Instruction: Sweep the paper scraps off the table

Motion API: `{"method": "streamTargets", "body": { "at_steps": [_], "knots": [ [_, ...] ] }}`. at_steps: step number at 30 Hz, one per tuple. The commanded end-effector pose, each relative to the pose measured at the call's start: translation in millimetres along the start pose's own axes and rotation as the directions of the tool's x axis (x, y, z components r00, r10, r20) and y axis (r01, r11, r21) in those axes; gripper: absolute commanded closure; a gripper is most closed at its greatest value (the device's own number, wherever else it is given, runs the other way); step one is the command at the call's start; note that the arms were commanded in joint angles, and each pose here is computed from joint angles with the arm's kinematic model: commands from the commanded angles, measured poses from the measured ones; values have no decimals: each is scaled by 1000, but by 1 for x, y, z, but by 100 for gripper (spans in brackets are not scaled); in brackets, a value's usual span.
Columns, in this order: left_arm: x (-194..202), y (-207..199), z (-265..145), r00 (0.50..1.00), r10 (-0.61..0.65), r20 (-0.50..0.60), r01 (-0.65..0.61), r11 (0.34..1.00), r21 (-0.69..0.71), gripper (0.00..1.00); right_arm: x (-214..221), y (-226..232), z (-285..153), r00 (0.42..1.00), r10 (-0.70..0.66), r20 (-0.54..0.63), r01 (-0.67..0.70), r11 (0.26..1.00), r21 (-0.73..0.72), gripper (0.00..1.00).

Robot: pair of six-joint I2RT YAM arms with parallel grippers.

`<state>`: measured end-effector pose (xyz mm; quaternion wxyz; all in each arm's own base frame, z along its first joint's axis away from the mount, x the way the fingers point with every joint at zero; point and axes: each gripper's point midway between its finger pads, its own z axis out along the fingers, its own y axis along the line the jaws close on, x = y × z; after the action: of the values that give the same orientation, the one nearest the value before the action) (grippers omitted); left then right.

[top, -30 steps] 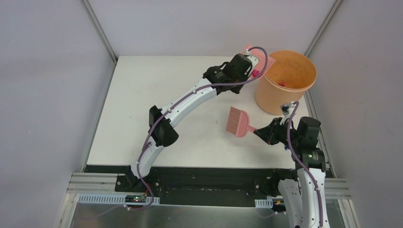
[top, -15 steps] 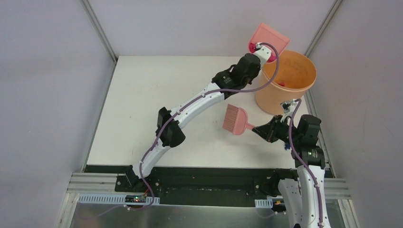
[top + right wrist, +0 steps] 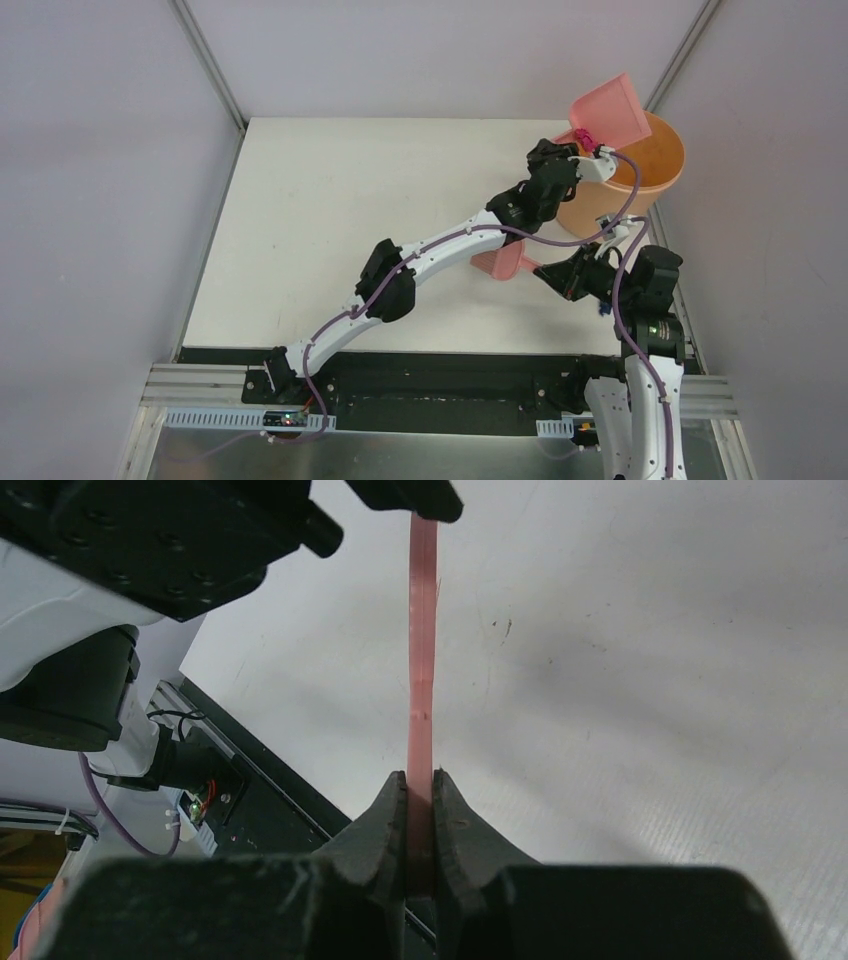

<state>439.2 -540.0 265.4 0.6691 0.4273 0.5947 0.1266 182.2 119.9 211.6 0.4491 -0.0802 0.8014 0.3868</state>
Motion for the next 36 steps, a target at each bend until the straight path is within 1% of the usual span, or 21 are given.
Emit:
{"method": "streamTargets", "body": {
  "at_steps": [1, 3, 6, 11, 14, 15, 21, 22, 24, 26, 28, 31, 36],
  "knots": [
    [-45, 41, -10, 974, 196, 113, -176, 970, -166, 100, -8, 7, 0, 999, -42, 26, 43, 998, -41, 100],
    [-46, 44, -11, 968, 223, 114, -201, 963, -178, 100, -8, 7, 0, 999, -41, 26, 43, 998, -42, 100],
    [-53, 48, -13, 943, 304, 132, -272, 937, -218, 100, -9, 8, 0, 999, -46, 29, 48, 998, -44, 100],
    [-67, 52, -19, 883, 441, 163, -384, 876, -291, 100, -8, 9, -1, 998, -49, 31, 51, 998, -45, 100],
    [-87, 53, -33, 835, 515, 194, -423, 826, -372, 100, -8, 9, -1, 998, -48, 30, 49, 998, -45, 100],
    [-91, 54, -35, 827, 524, 201, -426, 819, -384, 100, -9, 9, -1, 998, -50, 31, 52, 998, -46, 100],
    [-93, 54, -37, 828, 520, 210, -420, 823, -382, 100, -9, 10, -2, 998, -54, 35, 56, 997, -46, 100],
    [-92, 57, -37, 838, 503, 211, -401, 831, -385, 100, -9, 10, -2, 998, -54, 35, 56, 997, -47, 100],
    [-88, 63, -35, 877, 430, 214, -335, 867, -369, 100, -8, 9, -2, 998, -51, 35, 53, 998, -46, 100],
    [-87, 74, -36, 917, 337, 212, -252, 904, -346, 100, -9, 10, -2, 998, -53, 35, 55, 997, -46, 100],
    [-89, 82, -39, 943, 250, 219, -171, 930, -325, 100, -9, 10, -2, 998, -53, 36, 54, 997, -45, 100],
    [-94, 92, -43, 961, 142, 236, -71, 955, -287, 100, -9, 10, -2, 998, -54, 37, 56, 997, -46, 100],
    [-101, 106, -50, 967, 7, 253, 52, 973, -226, 100, -9, 10, -3, 998, -54, 40, 55, 997, -45, 100]
  ]
}}
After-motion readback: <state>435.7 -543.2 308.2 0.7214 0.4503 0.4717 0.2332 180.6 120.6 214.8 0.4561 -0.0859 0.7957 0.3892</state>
